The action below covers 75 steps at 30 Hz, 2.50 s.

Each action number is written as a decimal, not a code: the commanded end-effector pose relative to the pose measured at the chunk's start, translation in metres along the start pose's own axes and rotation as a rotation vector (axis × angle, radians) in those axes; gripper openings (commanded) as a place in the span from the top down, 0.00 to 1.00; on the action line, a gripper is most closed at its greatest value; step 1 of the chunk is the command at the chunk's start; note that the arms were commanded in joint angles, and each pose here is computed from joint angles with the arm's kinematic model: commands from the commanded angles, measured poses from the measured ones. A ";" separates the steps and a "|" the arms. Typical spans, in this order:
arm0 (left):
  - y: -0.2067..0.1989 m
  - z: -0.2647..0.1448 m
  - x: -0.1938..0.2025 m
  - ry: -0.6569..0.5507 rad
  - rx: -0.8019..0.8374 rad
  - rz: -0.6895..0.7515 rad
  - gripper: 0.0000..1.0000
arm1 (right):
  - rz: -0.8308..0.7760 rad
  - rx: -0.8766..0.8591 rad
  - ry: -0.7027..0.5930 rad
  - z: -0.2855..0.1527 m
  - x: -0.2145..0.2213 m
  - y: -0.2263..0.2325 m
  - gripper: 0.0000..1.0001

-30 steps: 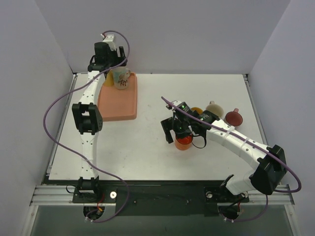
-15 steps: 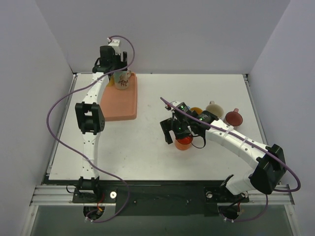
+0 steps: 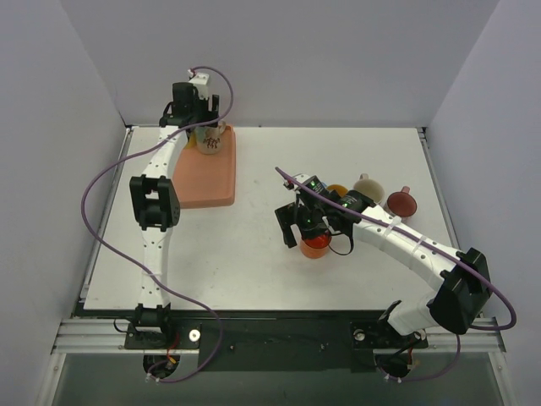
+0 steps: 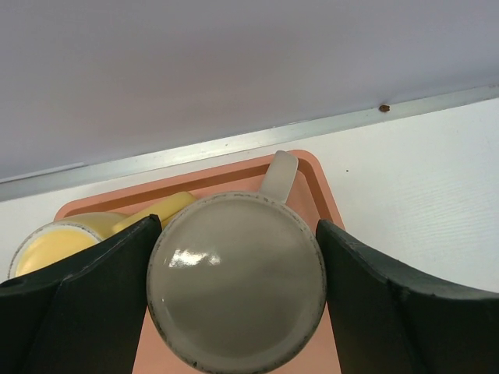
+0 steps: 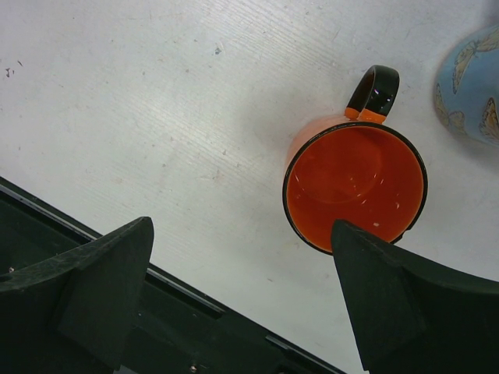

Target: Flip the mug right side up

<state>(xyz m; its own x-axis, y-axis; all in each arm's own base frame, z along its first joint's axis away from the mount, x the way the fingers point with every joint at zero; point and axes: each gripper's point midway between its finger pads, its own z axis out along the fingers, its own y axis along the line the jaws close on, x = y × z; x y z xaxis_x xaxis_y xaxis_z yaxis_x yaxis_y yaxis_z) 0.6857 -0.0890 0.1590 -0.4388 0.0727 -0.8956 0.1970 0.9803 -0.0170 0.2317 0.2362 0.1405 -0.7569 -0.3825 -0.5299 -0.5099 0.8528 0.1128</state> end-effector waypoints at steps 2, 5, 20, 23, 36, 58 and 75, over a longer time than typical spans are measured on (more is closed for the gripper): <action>-0.007 -0.007 0.013 0.060 0.069 0.011 0.84 | -0.002 0.004 -0.015 -0.004 -0.005 0.002 0.09; -0.009 -0.019 0.010 0.071 0.101 0.016 1.00 | -0.005 0.001 -0.033 -0.007 -0.012 0.003 0.09; -0.045 -0.144 0.060 0.233 0.465 0.387 1.00 | -0.028 -0.031 -0.164 -0.020 -0.056 0.016 0.09; -0.042 -0.157 0.074 0.305 0.540 0.505 1.00 | -0.032 -0.035 -0.171 -0.021 -0.056 0.016 0.09; -0.050 -0.173 0.033 0.229 0.593 0.567 0.14 | -0.008 -0.028 -0.199 -0.028 -0.047 0.014 0.09; -0.063 -0.164 0.018 0.093 0.598 0.552 0.11 | 0.002 -0.016 -0.216 -0.036 -0.043 0.011 0.09; -0.039 -0.183 -0.014 0.079 0.522 0.342 0.11 | -0.010 -0.066 -0.205 -0.026 -0.052 0.026 0.09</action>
<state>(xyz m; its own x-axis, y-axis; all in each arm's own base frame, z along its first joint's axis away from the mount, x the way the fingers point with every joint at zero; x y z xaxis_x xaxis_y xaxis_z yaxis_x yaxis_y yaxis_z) 0.5244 -0.0855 0.1781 -0.4414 0.4551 -0.7733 0.7279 0.6856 -0.0120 0.2424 0.2523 0.1844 -0.6665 -0.3189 -0.6738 -0.5297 0.8386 0.1271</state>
